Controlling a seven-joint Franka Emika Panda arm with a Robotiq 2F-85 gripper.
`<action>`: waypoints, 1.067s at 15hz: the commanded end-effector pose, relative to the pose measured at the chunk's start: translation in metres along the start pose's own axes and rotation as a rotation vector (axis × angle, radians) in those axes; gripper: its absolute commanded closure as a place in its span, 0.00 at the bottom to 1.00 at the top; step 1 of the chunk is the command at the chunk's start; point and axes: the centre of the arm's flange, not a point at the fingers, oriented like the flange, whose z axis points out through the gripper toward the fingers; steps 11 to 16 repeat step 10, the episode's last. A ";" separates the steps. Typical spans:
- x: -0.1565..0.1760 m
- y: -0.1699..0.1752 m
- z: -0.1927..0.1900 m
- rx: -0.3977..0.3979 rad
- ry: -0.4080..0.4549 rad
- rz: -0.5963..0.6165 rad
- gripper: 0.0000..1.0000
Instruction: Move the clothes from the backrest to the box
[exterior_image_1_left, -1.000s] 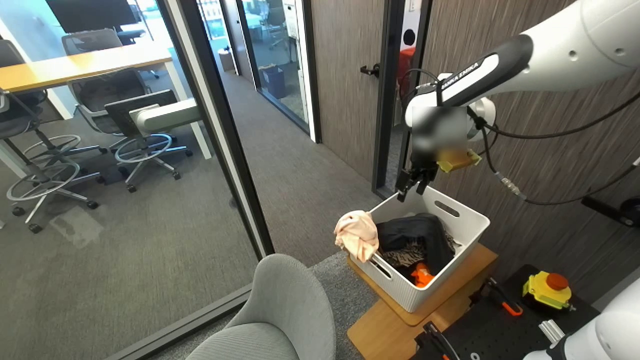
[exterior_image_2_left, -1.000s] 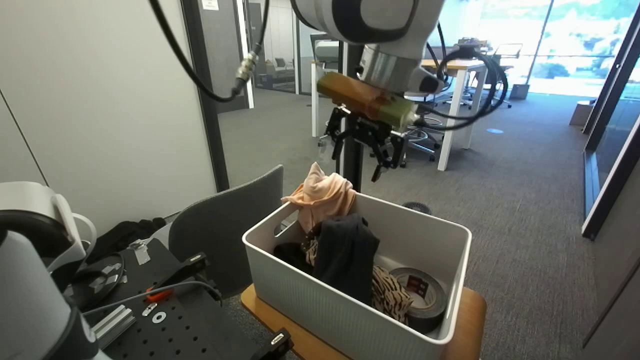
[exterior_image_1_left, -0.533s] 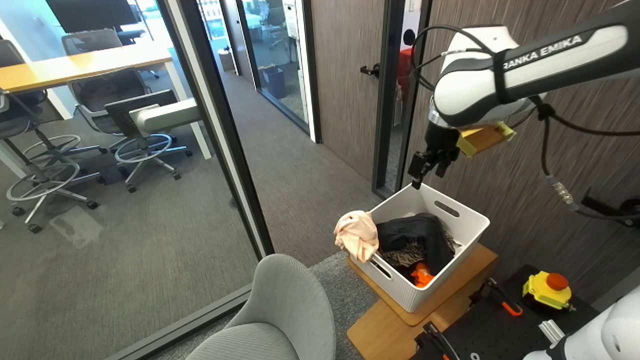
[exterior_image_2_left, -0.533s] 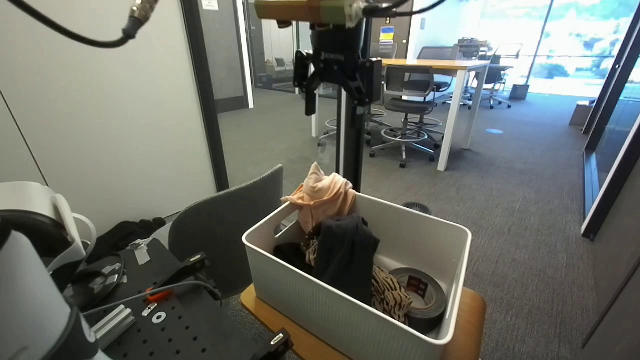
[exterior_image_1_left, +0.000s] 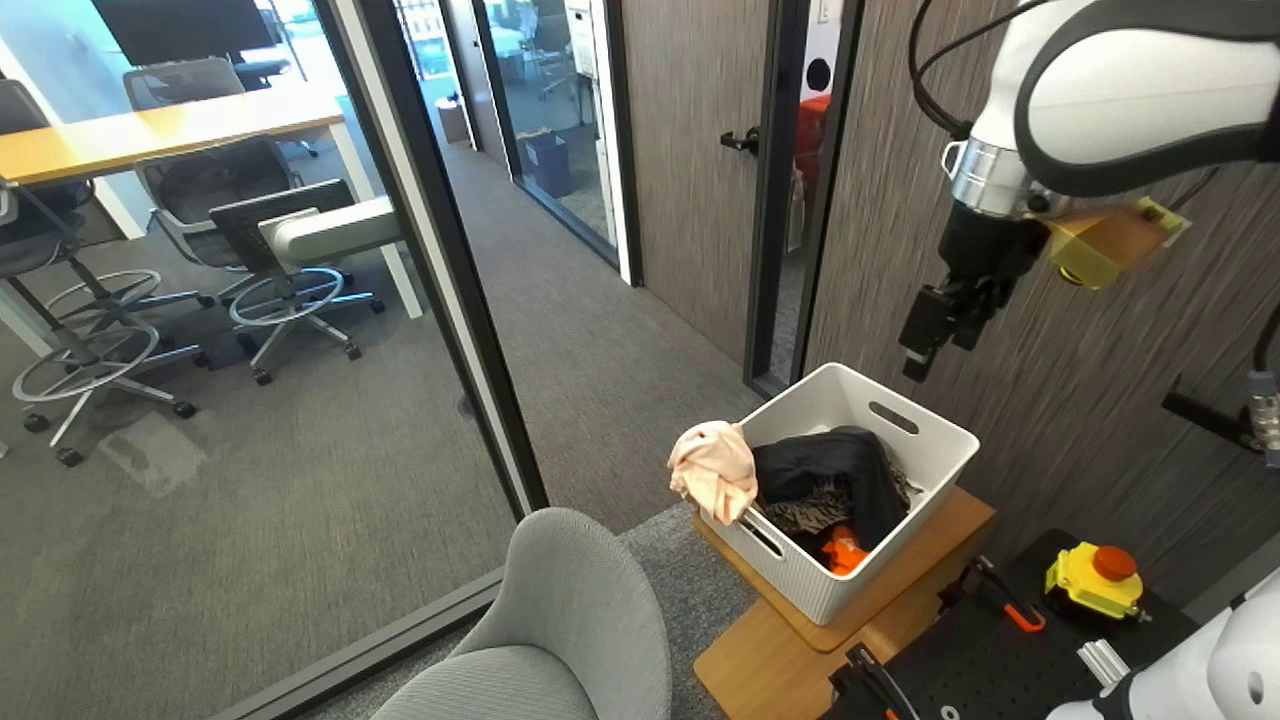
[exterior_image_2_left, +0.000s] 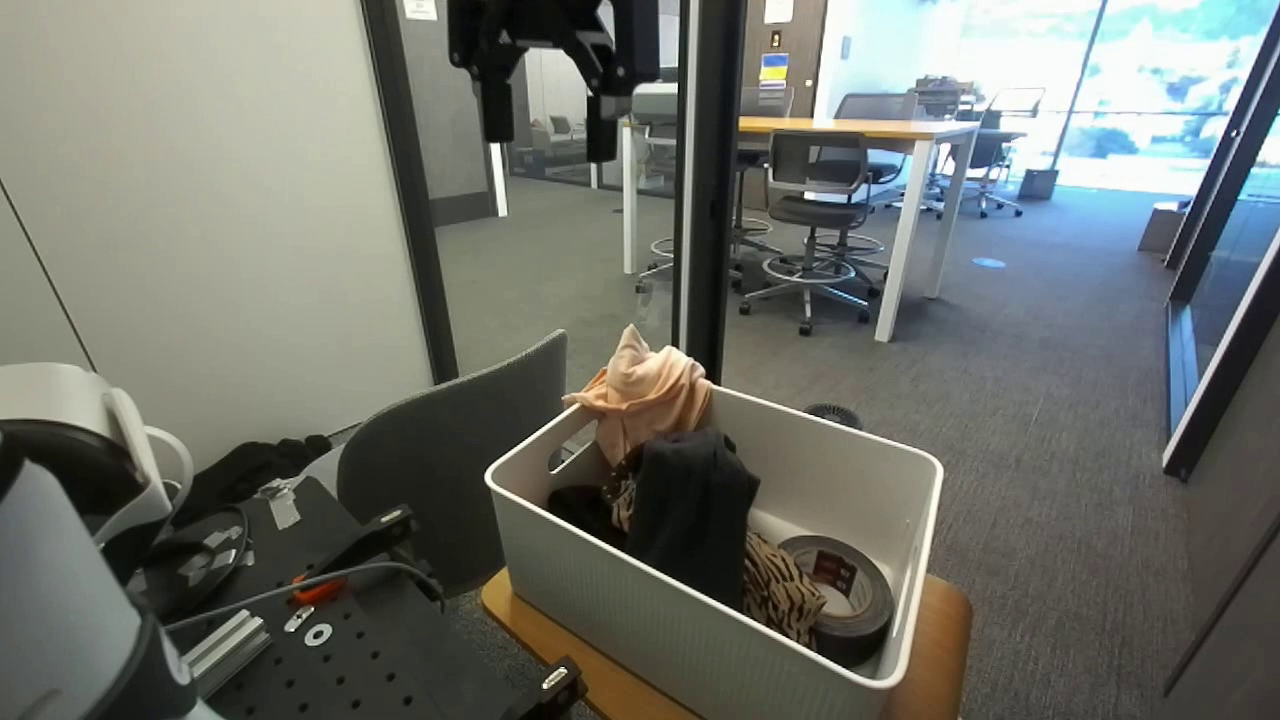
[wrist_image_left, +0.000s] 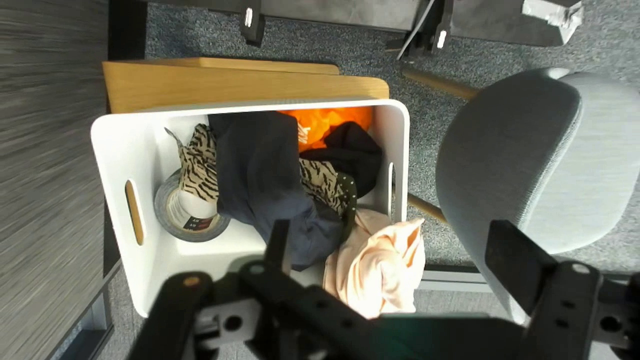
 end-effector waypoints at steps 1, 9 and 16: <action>-0.033 -0.002 -0.009 -0.011 -0.001 0.006 0.00; -0.033 0.002 -0.005 0.012 -0.008 0.012 0.00; -0.033 0.002 -0.005 0.012 -0.008 0.013 0.00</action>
